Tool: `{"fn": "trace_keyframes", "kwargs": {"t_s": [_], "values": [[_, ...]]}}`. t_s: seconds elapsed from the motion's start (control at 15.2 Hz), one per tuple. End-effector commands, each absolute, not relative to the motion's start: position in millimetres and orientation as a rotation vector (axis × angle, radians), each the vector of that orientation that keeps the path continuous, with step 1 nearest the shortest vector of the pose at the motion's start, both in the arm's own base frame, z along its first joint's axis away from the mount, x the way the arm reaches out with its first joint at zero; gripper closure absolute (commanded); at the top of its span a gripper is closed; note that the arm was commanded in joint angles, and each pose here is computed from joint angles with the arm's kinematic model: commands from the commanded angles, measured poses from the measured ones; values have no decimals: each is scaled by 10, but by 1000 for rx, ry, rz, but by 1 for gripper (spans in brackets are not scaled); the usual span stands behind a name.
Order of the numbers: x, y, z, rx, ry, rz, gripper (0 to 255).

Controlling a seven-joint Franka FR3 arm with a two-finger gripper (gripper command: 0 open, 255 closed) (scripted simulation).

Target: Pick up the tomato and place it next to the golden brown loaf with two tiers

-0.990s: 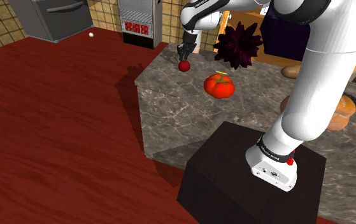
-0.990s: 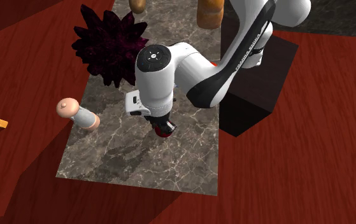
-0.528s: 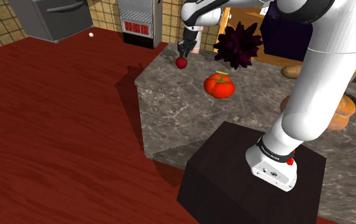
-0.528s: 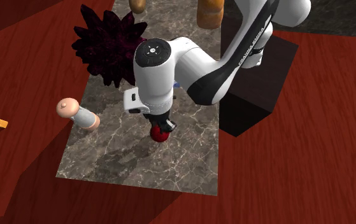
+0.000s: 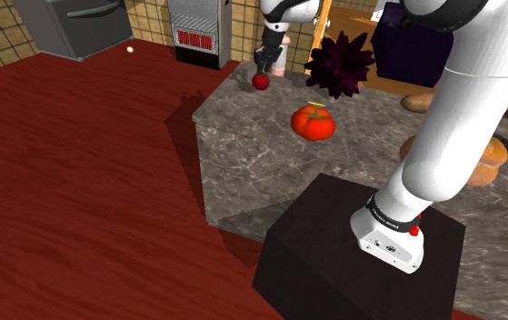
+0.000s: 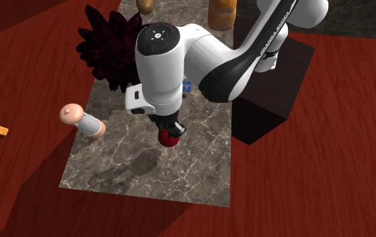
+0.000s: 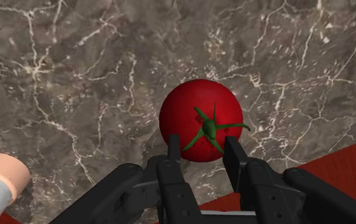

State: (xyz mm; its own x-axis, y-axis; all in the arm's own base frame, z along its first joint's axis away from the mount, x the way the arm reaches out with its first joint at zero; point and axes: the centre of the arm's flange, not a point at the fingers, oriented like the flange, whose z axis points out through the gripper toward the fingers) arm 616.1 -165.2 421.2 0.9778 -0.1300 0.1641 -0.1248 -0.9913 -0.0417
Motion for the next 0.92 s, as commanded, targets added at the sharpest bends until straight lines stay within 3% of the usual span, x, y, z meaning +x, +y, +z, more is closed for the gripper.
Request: {"fn": "trace_keyframes", "kwargs": {"t_s": [0.0,0.86], "values": [[6158,-1661,4327,-3093,200,-260,255],[6158,-1661,5014,-3093,200,-260,255]]}}
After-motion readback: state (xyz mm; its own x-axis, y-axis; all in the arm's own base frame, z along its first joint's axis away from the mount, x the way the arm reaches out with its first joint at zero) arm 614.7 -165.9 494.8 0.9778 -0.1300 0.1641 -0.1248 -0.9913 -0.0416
